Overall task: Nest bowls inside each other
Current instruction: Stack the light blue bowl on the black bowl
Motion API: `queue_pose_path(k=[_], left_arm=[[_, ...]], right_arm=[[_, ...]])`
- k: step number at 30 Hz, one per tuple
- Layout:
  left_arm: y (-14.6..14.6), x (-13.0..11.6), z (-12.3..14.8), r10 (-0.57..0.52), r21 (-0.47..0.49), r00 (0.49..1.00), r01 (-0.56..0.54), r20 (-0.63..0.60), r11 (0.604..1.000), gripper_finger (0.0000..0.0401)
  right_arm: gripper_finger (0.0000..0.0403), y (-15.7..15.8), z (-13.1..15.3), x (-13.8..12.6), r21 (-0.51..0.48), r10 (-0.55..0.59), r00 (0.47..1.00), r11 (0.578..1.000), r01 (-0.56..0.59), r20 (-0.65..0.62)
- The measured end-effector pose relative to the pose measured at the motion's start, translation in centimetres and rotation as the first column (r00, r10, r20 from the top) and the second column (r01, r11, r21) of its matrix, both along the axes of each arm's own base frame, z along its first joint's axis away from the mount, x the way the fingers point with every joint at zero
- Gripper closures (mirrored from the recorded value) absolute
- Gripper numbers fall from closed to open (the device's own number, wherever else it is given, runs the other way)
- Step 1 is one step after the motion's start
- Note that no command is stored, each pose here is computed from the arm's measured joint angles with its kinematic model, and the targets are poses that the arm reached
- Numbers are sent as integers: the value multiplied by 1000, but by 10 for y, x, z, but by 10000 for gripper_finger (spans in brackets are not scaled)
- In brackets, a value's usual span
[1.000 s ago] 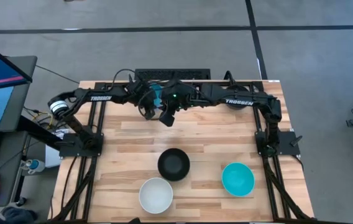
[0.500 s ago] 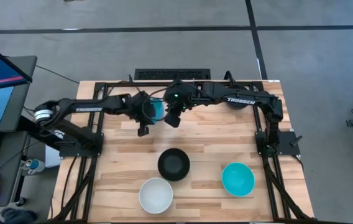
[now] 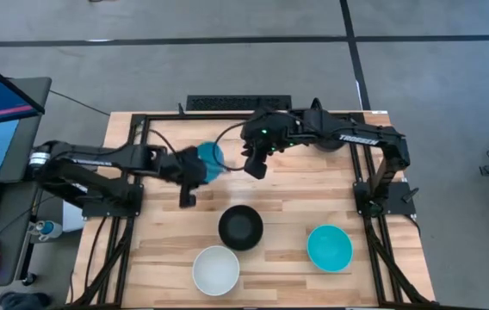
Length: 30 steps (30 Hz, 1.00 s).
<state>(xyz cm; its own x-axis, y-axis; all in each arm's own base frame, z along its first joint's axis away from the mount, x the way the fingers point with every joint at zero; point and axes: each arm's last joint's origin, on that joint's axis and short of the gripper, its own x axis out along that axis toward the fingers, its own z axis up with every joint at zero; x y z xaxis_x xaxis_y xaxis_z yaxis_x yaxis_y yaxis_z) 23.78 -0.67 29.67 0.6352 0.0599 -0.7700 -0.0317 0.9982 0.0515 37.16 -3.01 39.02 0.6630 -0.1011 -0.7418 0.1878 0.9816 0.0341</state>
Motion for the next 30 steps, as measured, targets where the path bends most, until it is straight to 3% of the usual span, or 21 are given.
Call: queue_pose_path(k=[6,11,17,22,30], left_arm=[[-35,32,28,-80,-38,995,82,63,996,401],[-55,51,35,-120,-97,991,125,59,987,401],[-73,57,37,-130,-132,985,145,115,981,401],[-80,67,34,-82,-203,985,112,150,973,401],[-104,113,29,-89,-224,995,98,49,970,401]], right_arm=[[278,21,-4,0,6,59,998,998,-59,-26],[278,43,-34,-6,70,100,995,992,-100,8],[278,57,-72,-51,175,45,982,981,-78,185],[278,68,-89,-98,217,63,918,963,-158,391],[278,73,-112,-144,257,56,919,952,-167,390]])
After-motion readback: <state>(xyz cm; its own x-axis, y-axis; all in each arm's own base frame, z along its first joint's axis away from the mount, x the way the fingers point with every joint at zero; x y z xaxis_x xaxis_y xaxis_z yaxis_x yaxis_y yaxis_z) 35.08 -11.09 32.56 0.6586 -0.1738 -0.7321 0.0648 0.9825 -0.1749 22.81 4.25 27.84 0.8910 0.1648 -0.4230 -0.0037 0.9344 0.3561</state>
